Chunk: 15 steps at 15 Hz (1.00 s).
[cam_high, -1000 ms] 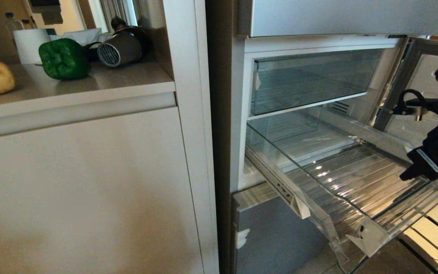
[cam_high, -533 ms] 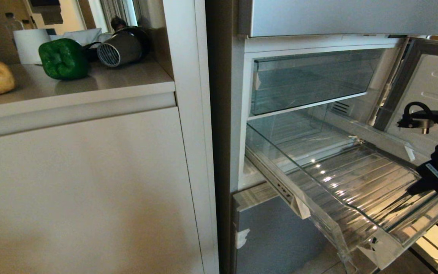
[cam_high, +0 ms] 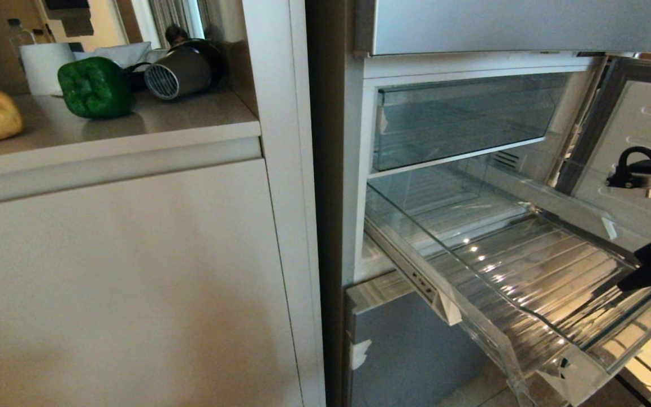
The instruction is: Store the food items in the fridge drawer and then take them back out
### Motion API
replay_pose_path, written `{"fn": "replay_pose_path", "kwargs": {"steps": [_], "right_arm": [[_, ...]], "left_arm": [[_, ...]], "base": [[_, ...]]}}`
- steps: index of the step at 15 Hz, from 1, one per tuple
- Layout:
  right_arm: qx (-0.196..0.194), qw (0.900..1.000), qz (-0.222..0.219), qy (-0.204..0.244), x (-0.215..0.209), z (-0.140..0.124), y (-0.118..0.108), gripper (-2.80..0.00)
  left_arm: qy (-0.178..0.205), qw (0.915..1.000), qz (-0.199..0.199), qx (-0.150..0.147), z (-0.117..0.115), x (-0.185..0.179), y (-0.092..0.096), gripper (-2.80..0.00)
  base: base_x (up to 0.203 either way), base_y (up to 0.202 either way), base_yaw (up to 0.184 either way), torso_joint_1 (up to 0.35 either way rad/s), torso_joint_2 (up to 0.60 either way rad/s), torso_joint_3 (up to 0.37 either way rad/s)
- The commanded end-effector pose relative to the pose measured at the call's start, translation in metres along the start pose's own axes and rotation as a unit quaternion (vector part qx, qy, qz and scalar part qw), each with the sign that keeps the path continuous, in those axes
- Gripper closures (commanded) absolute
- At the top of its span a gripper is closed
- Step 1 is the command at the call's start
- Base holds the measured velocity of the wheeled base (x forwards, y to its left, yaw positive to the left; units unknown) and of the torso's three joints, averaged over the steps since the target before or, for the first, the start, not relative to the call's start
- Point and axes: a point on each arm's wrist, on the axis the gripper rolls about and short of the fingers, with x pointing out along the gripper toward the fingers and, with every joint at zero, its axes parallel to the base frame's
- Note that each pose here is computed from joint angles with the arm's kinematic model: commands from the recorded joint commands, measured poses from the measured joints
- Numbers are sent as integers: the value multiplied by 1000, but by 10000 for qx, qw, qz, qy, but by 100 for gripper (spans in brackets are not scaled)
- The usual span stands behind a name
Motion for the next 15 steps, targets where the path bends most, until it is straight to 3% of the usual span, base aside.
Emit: {"fn": "replay_pose_path", "kwargs": {"steps": [1,8,13,15], "right_arm": [[0,9999,-20,-101,-5,0,0,0],[26,9948,-203,-993,-48,-21,6,0],[179,9823,-352,-1833,-96,-82,22,0],[364,9717,-569,-2263,-104,-114,29,0]], "left_arm": [[49,10000,2,-1,-3,1,0,0],[49,10000,2,-1,-3,1,0,0],[49,10000,2,-1,-3,1,0,0],[49,10000,2,-1,-3,1,0,0]], "base": [[0,0,0,0,0,0],[0,0,0,0,0,0],[0,0,0,0,0,0],[0,0,0,0,0,0]]}}
